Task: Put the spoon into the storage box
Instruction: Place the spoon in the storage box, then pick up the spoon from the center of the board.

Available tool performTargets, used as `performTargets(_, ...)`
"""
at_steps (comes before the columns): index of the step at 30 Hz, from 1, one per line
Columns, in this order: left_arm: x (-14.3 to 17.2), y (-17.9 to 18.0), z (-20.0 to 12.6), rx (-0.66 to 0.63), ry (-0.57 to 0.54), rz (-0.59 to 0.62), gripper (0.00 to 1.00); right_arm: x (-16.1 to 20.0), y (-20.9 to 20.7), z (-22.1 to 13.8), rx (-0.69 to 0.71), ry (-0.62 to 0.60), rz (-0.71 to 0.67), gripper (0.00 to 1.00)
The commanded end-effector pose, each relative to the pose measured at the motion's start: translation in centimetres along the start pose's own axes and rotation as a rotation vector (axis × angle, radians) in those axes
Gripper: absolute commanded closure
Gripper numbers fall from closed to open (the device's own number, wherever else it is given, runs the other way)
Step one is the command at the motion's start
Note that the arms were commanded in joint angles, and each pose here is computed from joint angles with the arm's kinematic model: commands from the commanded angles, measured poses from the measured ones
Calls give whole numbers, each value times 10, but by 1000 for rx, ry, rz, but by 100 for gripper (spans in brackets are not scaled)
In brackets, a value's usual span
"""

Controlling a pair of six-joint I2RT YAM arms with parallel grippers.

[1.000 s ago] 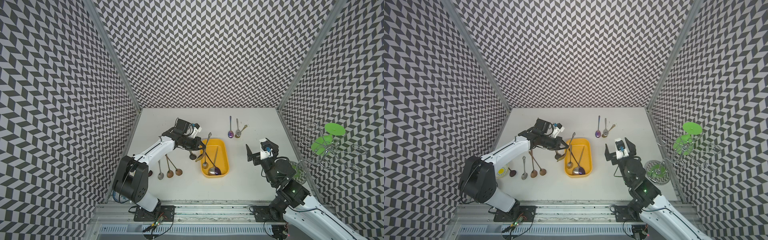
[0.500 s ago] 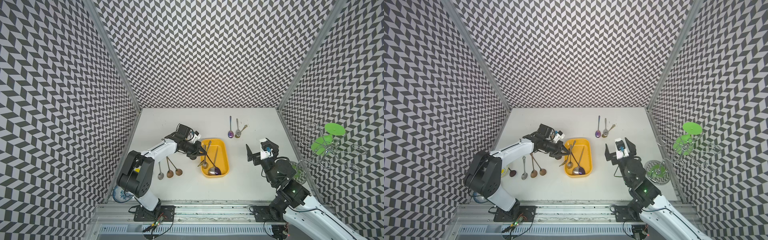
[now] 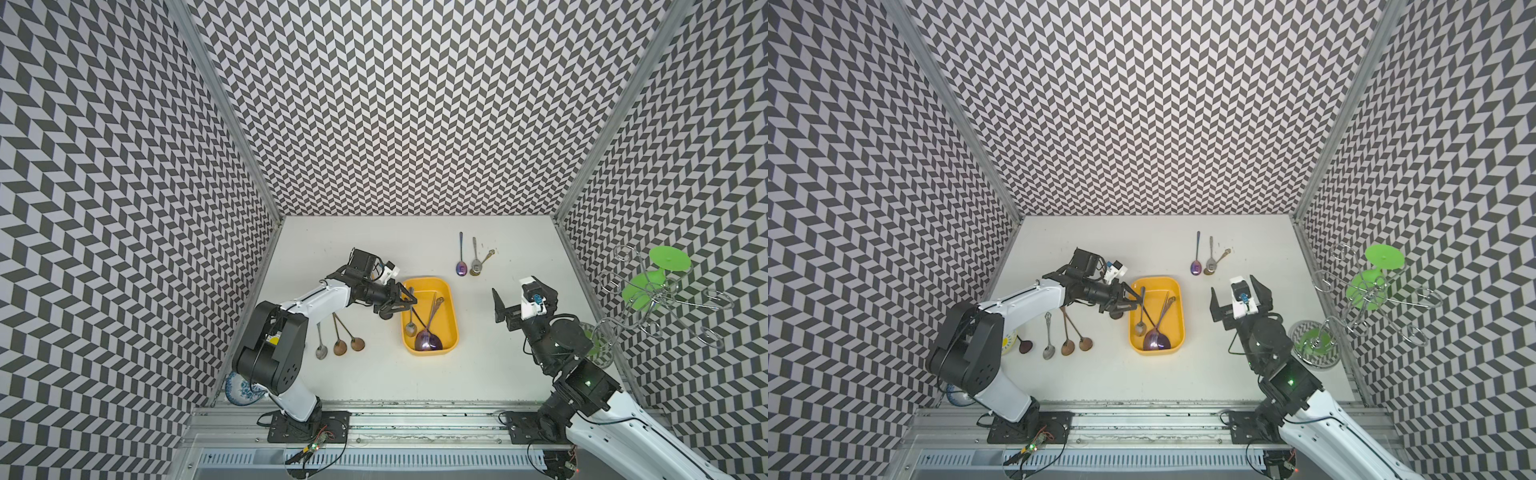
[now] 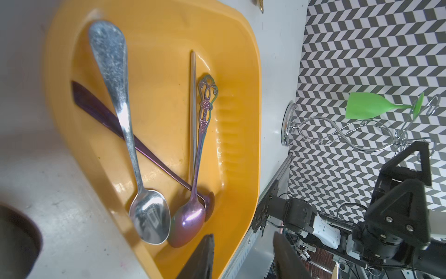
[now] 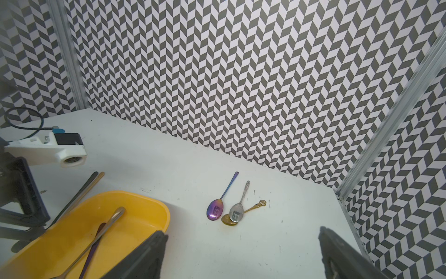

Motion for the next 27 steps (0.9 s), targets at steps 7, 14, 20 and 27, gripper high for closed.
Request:
performTargets(7,-17,-21,-30,29,-113,164,49,-5,1,5,1,-18,28,0)
performTargets(14,-22,-22,-45,-63,-181,316,38,-6,7,26,-6,83,37,0)
performTargets(20,-25,-22,-61,-120,-235,438,27,-8,17,62,-1,237,99,0)
performTargets(27,-23,-19,-84,-197,-307,572,23,-12,27,107,-24,382,162,0)
Point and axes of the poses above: each gripper's point midway between its finger pads, its own z axis out along the fingers, its own y axis along the line the jaws close on, x = y × z, the point moved 4 cm from there along -z, back along the fingers, and after that the axes turned 4 degrees about z, right-handed, at the moved point
